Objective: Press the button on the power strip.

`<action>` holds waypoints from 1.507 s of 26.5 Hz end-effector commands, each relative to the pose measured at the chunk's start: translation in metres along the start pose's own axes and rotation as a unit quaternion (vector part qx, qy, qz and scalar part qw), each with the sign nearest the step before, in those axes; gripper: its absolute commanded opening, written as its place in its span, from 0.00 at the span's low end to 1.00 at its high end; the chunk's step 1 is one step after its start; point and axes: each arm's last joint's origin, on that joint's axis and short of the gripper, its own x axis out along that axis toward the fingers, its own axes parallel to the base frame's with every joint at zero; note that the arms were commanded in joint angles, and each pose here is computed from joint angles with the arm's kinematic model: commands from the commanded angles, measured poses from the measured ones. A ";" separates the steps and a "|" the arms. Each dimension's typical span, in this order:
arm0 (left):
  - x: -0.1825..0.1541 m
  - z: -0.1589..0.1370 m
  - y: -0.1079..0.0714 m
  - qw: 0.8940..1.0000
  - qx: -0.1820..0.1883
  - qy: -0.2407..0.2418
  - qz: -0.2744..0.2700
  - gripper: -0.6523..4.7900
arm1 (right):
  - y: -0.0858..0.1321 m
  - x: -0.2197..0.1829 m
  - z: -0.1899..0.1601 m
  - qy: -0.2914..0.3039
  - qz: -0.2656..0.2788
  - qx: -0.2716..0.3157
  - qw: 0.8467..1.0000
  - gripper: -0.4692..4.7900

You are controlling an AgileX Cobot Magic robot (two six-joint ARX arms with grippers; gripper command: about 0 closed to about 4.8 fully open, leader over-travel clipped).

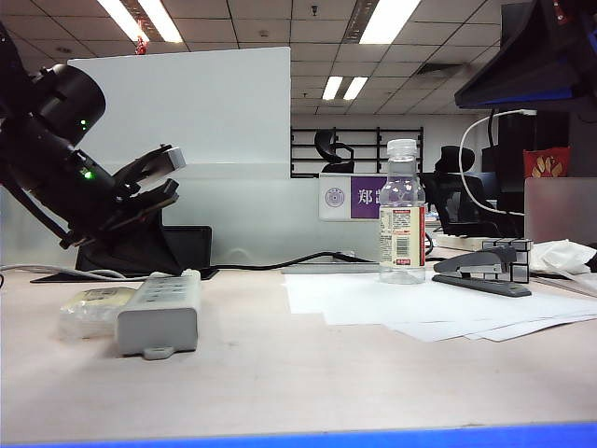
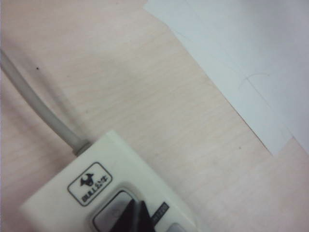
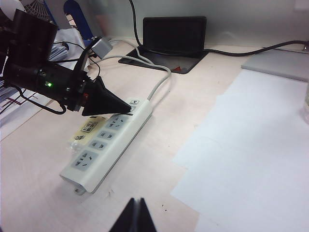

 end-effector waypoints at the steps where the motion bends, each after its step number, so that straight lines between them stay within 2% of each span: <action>1: -0.001 0.001 0.000 1.000 0.000 -0.002 0.000 0.11 | 0.001 0.000 0.004 -0.008 0.004 -0.006 1.000 0.09; 21: -0.002 0.002 0.001 1.000 0.003 -0.005 0.016 0.11 | 0.001 0.000 0.003 -0.005 0.004 -0.004 1.000 0.09; 32: -0.002 -0.008 0.001 0.999 -0.005 0.044 0.021 0.11 | 0.001 0.000 0.003 -0.005 0.004 -0.004 1.000 0.09; 40: -0.002 -0.011 0.000 0.998 -0.009 0.057 0.019 0.11 | 0.001 0.000 0.003 -0.006 0.004 -0.004 1.000 0.09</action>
